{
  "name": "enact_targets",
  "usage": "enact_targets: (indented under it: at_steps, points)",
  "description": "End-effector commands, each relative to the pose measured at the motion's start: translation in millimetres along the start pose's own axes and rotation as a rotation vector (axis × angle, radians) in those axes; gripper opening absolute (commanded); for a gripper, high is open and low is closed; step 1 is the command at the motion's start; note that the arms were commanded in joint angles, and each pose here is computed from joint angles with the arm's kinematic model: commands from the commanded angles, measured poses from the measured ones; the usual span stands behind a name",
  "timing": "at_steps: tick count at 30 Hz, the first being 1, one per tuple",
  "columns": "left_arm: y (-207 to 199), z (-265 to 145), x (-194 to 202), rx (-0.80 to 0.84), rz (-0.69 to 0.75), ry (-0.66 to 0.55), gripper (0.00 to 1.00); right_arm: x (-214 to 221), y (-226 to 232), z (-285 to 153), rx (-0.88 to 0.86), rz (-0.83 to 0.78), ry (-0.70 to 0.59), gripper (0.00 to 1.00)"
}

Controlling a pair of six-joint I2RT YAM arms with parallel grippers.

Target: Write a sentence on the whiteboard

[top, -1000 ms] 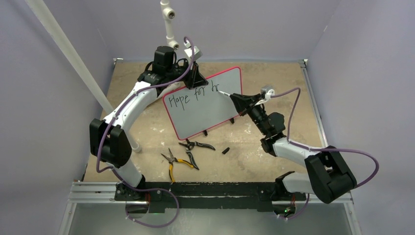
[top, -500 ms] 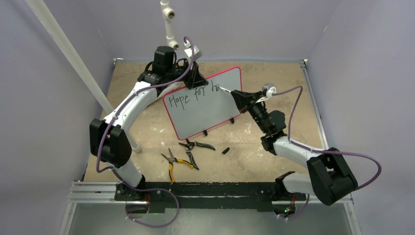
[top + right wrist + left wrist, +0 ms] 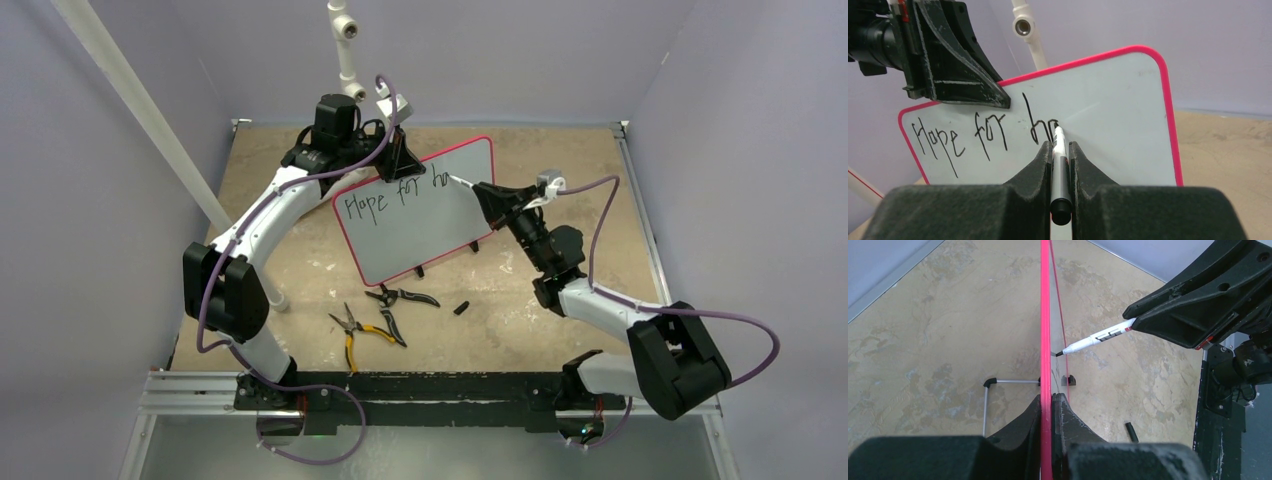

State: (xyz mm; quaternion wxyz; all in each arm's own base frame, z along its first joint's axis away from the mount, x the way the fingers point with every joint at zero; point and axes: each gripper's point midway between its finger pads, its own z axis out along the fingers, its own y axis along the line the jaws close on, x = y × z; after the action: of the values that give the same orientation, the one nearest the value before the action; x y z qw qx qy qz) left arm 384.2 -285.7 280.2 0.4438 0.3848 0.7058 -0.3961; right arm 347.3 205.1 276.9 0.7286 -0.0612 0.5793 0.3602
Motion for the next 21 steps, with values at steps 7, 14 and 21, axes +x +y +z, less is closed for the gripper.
enact_targets:
  at_steps: [7,14,21]
  points:
    - [-8.9,8.1,25.5,0.063,-0.031,0.054,0.0,9.4,-13.9,-16.3,0.065,-0.012,0.007,0.0]
    - [-9.0,7.6,24.6,0.06,-0.03,0.052,0.0,-6.3,-13.3,-11.1,0.078,-0.033,-0.025,0.0]
    - [-7.9,7.6,24.7,0.055,-0.028,0.05,0.0,-34.4,-0.4,-12.0,0.041,-0.053,-0.095,0.0]
